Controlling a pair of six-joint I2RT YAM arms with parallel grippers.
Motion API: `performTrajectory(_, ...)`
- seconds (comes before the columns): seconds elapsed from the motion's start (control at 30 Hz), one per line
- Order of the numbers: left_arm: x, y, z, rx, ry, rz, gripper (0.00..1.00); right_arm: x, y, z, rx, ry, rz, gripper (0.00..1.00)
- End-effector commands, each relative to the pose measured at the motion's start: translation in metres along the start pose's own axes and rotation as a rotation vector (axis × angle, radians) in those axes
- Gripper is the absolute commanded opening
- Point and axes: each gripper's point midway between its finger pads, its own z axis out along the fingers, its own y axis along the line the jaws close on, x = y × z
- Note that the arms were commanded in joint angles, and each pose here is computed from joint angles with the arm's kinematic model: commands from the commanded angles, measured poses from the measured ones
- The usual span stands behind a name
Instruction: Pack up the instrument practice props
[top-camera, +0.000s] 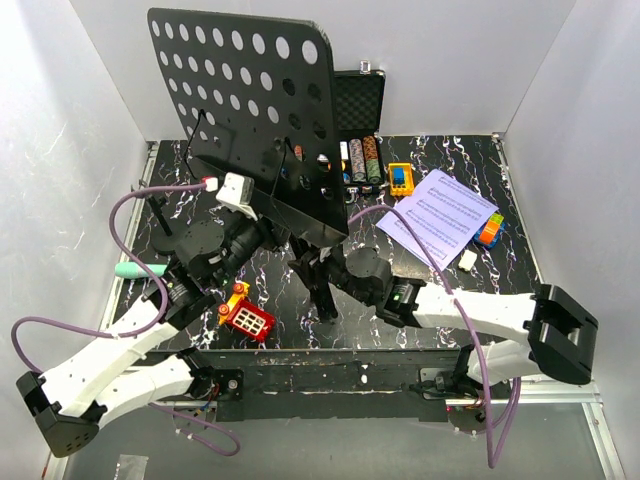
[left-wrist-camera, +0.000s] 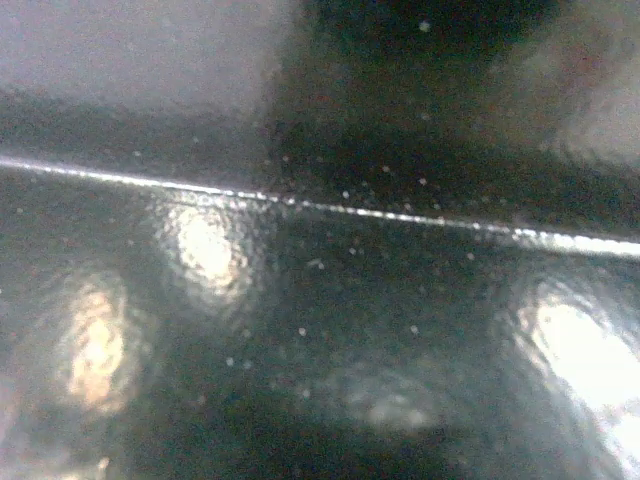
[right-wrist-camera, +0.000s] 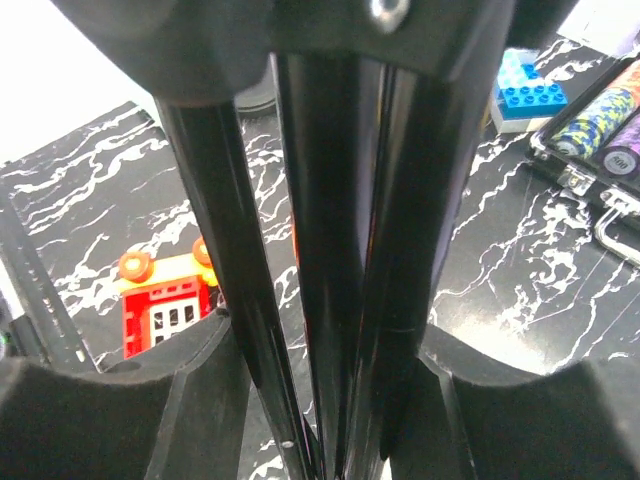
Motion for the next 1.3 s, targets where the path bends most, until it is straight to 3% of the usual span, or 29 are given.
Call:
performTrajectory(0.0,-0.006,-0.002,0.009,-0.011,0.026,0.026,0.00,-0.104,0.049,-0.027,-0.256,-0.203,0.183,0.01)
performTrajectory(0.33,-0.021,-0.012,0.027,-0.001,0.010,0.037,0.00,-0.135,0.063,-0.055,-0.381,-0.120,0.342,0.01)
performTrajectory(0.47,-0.008,-0.011,0.033,-0.006,0.043,0.032,0.00,-0.133,0.056,-0.060,-0.446,-0.060,0.530,0.01)
performTrajectory(0.93,0.099,0.017,0.052,-0.077,0.236,0.000,0.00,-0.061,0.022,-0.065,-0.404,0.042,0.807,0.01)
performTrajectory(1.27,0.170,0.038,0.065,-0.139,0.336,0.014,0.00,0.000,0.011,-0.055,-0.322,0.147,0.816,0.01)
